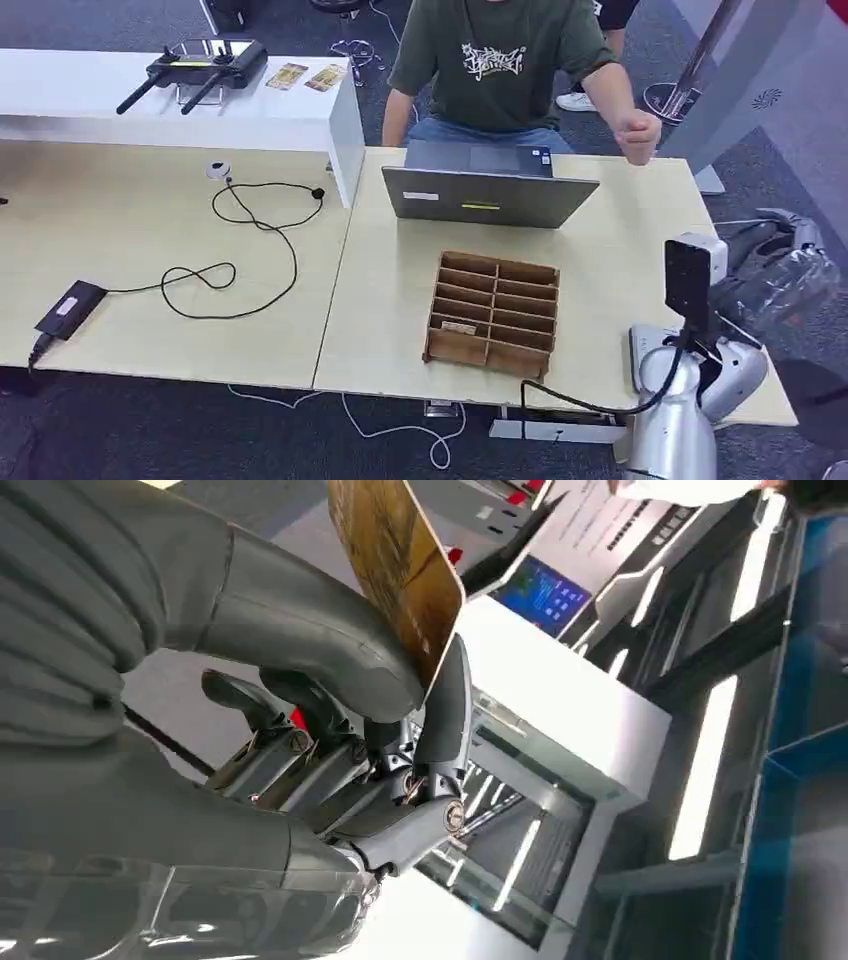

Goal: Pass the card to the sensor for recognition and then transmit it.

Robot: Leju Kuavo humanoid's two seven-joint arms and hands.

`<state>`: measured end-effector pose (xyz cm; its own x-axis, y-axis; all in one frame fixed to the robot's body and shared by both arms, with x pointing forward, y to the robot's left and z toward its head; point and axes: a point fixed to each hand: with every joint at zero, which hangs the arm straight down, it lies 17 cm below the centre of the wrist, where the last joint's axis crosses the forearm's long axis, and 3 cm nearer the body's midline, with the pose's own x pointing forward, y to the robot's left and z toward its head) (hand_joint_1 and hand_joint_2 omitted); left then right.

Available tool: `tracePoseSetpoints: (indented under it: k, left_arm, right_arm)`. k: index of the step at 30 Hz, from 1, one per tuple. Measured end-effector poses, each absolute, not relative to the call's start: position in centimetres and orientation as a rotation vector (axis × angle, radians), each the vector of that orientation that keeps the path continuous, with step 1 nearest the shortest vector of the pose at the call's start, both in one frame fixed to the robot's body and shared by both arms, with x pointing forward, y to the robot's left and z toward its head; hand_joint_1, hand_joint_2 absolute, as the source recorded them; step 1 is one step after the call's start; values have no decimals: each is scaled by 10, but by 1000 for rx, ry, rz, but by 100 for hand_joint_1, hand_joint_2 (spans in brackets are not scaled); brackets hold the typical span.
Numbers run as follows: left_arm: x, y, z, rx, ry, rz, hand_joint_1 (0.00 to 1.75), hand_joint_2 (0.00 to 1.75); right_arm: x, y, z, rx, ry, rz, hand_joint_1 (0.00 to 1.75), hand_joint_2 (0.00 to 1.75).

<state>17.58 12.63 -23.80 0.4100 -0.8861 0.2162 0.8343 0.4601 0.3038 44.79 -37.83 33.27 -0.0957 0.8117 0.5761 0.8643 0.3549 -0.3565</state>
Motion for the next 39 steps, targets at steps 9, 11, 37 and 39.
tracePoseSetpoints:
  k: [9,11,37,39]
  left_arm:
    - [176,124,-237,148,-369,-1086,0,0]
    - [177,124,-237,148,-369,-1087,0,0]
    - [180,120,-235,158,-374,-1132,0,0]
    - [181,120,-235,158,-374,-1136,0,0]
  right_arm:
    - [490,-340,360,-1486,-1936,40,175,175]
    - [499,-331,367,-1509,-1936,84,175,175]
    - [586,-270,388,-1552,-1795,338,175,175]
    - [590,-268,389,-1562,-1777,351,175,175]
